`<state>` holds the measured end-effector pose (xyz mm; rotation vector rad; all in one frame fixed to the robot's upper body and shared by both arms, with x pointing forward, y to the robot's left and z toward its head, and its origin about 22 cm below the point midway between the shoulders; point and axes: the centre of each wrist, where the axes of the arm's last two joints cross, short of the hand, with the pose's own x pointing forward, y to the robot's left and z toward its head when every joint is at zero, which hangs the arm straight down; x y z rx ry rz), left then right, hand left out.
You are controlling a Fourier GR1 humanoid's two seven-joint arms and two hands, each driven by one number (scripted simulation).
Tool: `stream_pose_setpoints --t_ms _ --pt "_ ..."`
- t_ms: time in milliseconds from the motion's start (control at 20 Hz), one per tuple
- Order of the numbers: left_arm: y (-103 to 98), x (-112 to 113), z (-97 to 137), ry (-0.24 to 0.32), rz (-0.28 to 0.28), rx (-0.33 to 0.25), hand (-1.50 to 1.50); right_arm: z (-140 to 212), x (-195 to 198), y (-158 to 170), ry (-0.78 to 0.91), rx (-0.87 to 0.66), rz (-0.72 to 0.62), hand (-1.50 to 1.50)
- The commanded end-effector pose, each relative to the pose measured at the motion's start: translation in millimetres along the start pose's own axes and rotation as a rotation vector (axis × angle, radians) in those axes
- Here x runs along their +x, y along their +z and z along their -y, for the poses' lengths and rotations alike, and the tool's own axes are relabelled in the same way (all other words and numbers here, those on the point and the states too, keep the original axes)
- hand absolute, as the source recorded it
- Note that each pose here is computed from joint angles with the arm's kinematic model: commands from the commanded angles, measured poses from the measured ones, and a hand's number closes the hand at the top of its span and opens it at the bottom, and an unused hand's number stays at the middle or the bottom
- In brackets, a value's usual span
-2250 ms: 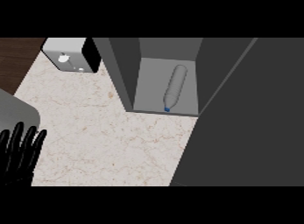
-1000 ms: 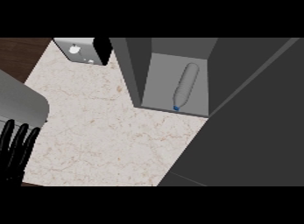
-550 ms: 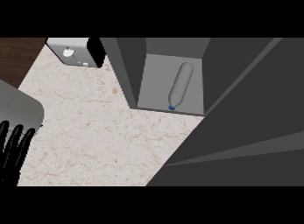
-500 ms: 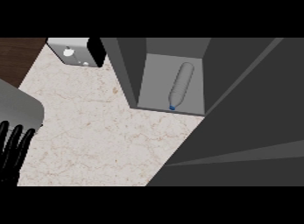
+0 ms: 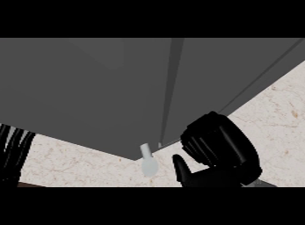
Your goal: Pick up the bottled water, place it into the cabinet and close the cabinet
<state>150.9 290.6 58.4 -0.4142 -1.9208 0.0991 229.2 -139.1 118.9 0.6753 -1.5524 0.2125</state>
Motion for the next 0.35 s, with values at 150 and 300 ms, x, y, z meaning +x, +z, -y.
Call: stream_pose_setpoints --t_ms 150,300 --pt "0 -2 -6 0.005 -0.016 -0.006 -1.50 -2 20 -96 -0.022 -0.136 -0.024 1.50" --pt "7 -9 -9 0.015 -0.032 0.005 -1.50 -2 30 -132 -0.030 -0.144 -0.022 1.50"
